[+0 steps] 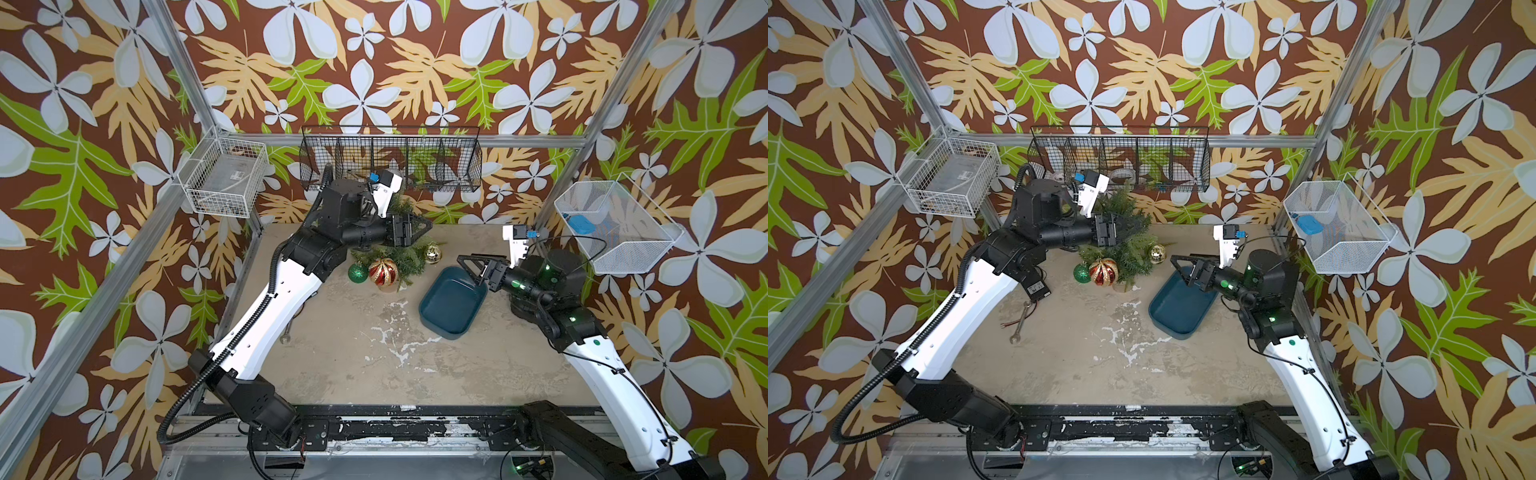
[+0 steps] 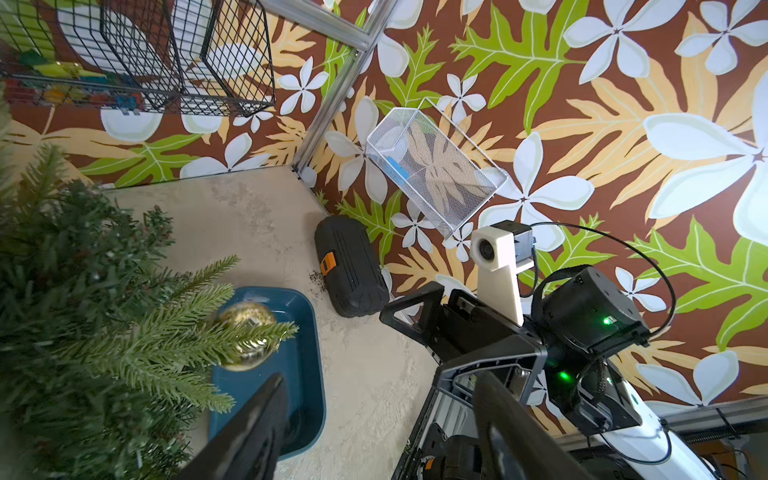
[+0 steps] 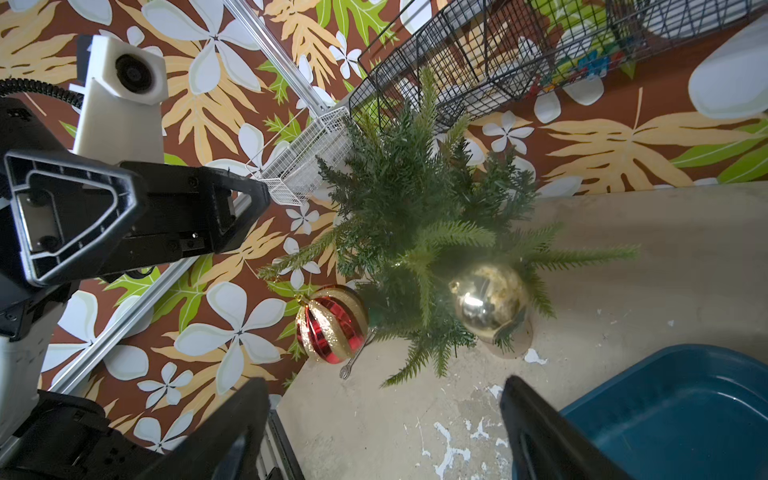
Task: Decorate the small christmas tree with ornaments
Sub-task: Reset both arms
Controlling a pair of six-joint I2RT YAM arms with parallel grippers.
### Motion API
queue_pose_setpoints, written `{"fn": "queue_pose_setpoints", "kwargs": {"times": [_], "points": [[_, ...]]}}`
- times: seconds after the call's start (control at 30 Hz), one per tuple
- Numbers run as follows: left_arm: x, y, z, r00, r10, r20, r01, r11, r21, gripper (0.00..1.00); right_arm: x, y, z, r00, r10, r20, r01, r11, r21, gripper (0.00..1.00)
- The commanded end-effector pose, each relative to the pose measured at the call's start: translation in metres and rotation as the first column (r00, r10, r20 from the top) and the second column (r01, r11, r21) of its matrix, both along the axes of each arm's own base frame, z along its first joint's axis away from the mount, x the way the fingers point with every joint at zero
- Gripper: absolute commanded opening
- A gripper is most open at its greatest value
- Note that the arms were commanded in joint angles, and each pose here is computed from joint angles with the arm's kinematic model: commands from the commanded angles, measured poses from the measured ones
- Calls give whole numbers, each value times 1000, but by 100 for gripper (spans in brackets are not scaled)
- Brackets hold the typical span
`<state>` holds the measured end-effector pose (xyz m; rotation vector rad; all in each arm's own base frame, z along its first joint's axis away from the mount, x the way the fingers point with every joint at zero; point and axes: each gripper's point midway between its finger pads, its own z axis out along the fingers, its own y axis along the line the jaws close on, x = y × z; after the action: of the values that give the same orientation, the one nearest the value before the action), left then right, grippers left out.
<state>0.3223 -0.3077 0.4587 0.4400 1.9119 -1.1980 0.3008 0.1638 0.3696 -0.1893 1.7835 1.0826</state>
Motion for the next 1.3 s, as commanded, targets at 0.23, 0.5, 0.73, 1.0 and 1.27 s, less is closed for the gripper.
{"fn": "queue_pose_setpoints", "kwargs": {"times": [0.23, 0.5, 0.73, 1.0, 1.27], "points": [[-9, 101, -20, 953, 299, 54, -299, 954, -3, 98, 8, -41, -11, 969, -245, 32, 247, 955, -167, 100], [-28, 222, -125, 723, 690, 42, -686, 708, 167, 100, 17, -93, -56, 858, -513, 22, 495, 815, -302, 100], [-30, 282, -214, 488, 860, 150, -854, 434, 287, 100, 13, -182, -119, 534, -831, 157, 781, 413, -469, 100], [-27, 340, -257, 193, 879, 437, -969, 101, 225, 100, 9, -223, -190, 355, -869, 345, 820, 111, -562, 100], [6, 350, -309, 173, 880, 442, -971, 76, 228, 100, 22, -224, -227, 329, -838, 435, 851, 63, -521, 100]]}}
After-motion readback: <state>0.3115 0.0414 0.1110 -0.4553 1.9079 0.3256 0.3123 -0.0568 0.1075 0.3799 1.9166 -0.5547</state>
